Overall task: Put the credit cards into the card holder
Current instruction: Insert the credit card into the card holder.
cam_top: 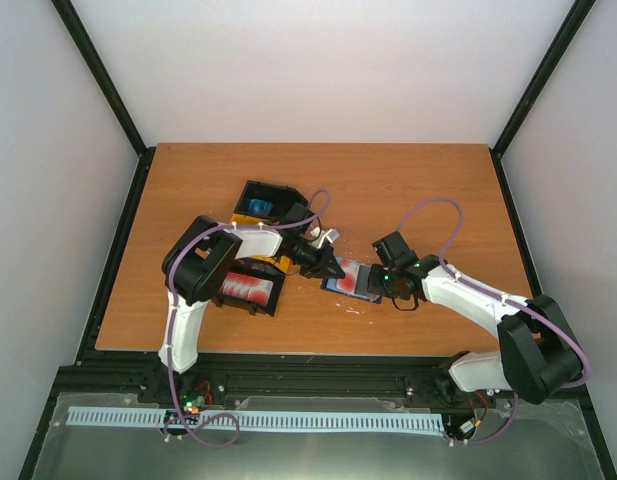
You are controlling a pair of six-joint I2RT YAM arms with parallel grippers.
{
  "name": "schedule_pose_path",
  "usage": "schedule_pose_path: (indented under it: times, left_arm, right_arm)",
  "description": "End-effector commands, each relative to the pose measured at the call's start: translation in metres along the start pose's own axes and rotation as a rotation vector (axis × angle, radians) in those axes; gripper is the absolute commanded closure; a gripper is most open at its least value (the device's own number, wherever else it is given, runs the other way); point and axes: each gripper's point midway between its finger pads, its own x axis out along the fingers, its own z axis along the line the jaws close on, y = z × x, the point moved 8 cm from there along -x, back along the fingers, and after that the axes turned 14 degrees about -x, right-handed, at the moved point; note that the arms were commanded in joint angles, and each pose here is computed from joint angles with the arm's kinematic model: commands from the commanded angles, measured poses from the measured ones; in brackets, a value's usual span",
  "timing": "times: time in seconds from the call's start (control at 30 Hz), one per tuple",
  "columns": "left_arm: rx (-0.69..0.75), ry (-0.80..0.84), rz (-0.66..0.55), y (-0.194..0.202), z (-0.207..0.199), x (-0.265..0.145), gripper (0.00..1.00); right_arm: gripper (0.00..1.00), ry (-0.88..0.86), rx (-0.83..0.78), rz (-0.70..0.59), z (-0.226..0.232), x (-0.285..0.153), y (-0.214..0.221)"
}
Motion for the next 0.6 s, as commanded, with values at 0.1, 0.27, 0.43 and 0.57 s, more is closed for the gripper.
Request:
schedule_pose_path:
  times: [0.1,0.27,0.43,0.57]
  left_arm:
    - [0.015,0.033,-0.005,-0.008,-0.01,0.004,0.99]
    - [0.062,0.036,-0.054,-0.007,-0.017,-0.003,0.99]
    - [0.11,0.072,-0.068,0.001,-0.027,-0.012,0.99]
    - [0.133,0.092,-0.066,0.005,-0.029,-0.013,0.99]
  right_arm:
    - [0.97,0.051,-0.007,0.04,-0.009,0.009,0.008]
    - [0.97,0.053,-0.011,0.043,-0.01,0.009,0.009]
    - [0.97,0.051,-0.011,0.041,-0.01,0.009,0.009]
    - [0.97,0.046,-0.016,0.042,-0.009,0.009,0.009]
